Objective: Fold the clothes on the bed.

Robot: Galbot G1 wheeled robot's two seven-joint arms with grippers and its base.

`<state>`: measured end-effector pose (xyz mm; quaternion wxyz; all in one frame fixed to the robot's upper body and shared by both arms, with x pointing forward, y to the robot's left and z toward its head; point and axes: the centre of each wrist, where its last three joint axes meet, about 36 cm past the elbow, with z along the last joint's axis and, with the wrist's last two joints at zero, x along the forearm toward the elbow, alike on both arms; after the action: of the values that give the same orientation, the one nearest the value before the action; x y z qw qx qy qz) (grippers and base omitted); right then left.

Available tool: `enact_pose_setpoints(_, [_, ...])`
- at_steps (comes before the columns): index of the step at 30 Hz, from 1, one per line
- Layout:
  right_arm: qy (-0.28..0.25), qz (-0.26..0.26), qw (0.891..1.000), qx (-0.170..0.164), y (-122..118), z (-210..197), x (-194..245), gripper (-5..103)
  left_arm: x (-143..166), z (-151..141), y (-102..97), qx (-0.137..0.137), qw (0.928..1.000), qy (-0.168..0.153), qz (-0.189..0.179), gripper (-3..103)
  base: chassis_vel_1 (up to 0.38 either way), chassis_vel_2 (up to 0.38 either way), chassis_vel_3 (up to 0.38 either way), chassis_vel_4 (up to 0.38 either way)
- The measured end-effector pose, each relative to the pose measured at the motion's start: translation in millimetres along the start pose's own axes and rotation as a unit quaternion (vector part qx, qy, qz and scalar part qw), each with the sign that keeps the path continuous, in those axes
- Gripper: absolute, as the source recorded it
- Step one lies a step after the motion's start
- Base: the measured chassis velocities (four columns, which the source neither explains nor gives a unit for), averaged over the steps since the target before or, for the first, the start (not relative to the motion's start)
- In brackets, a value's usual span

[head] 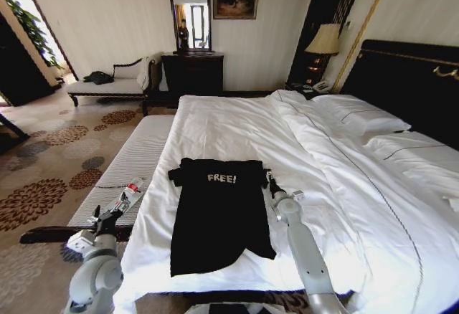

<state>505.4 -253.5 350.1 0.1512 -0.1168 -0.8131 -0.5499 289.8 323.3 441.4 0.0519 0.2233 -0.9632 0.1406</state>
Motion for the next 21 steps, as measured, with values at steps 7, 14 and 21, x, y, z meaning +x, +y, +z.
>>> enact_pose_setpoints(7, [-0.008,0.002,1.000,0.010,-4.5,-4.7,-4.8,73,-2.0,1.8,2.8,-0.001,1.0000,0.002,-0.005,100,0.000,0.000,0.000,0.000])
enact_pose_setpoints(14, [-0.014,0.006,1.000,0.020,-4.6,-4.9,-9.3,51,-4.7,1.2,6.6,-0.005,0.9999,-0.001,-0.009,100,0.000,0.000,0.000,0.000])
enact_pose_setpoints(21, [-0.024,0.010,0.999,0.027,-3.3,-3.2,-13.6,30,-6.7,1.0,8.4,-0.007,0.9999,-0.001,-0.012,100,0.000,0.000,0.000,0.000])
